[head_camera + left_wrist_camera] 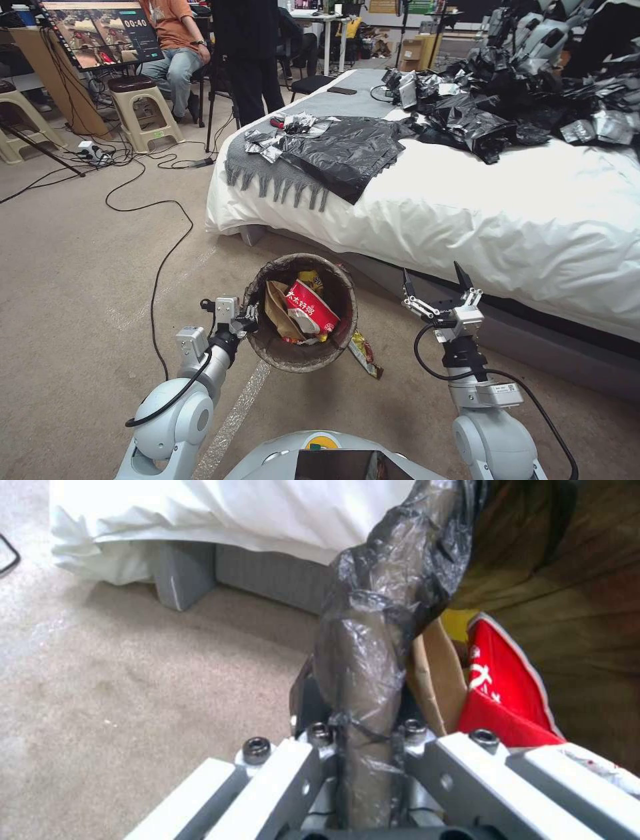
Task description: Pick up the trash bin, then pick up the garbage from the floor and place it into the trash bin.
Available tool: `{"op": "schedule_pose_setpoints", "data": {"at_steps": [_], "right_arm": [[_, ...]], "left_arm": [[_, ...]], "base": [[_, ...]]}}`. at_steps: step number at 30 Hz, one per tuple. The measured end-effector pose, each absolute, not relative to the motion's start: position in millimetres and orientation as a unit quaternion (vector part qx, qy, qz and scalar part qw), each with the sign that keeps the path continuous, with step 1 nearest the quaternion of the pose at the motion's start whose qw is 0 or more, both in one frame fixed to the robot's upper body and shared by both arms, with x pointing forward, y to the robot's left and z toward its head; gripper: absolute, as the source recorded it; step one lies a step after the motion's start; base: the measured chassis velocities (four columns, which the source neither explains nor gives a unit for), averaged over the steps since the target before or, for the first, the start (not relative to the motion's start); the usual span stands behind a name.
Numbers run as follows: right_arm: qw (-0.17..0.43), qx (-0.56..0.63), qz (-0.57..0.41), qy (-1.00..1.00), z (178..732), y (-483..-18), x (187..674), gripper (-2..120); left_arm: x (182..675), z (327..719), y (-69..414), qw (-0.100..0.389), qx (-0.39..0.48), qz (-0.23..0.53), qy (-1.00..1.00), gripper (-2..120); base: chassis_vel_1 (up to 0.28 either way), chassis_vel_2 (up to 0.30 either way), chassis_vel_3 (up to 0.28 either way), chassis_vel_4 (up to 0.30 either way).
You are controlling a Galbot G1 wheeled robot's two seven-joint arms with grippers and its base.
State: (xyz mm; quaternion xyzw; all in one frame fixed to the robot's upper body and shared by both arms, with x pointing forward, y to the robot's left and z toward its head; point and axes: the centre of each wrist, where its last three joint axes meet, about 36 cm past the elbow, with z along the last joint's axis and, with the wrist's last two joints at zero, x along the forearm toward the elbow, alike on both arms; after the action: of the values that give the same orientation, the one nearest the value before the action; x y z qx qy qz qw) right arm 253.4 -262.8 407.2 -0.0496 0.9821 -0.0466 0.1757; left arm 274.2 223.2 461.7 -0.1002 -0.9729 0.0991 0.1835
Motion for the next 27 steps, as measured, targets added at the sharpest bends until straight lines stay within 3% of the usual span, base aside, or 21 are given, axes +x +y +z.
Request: {"op": "schedule_pose_setpoints", "data": {"at_steps": [27], "right_arm": [[0.174, -0.055, -0.045, 0.982, 409.0, -260.9, 256.1, 100]], "left_arm": [[274.3, 464.0, 225.2, 0.172, -0.099, 0.096, -0.975, 0]], "base": [[0.000, 0.000, 0.000, 0.000]]}}
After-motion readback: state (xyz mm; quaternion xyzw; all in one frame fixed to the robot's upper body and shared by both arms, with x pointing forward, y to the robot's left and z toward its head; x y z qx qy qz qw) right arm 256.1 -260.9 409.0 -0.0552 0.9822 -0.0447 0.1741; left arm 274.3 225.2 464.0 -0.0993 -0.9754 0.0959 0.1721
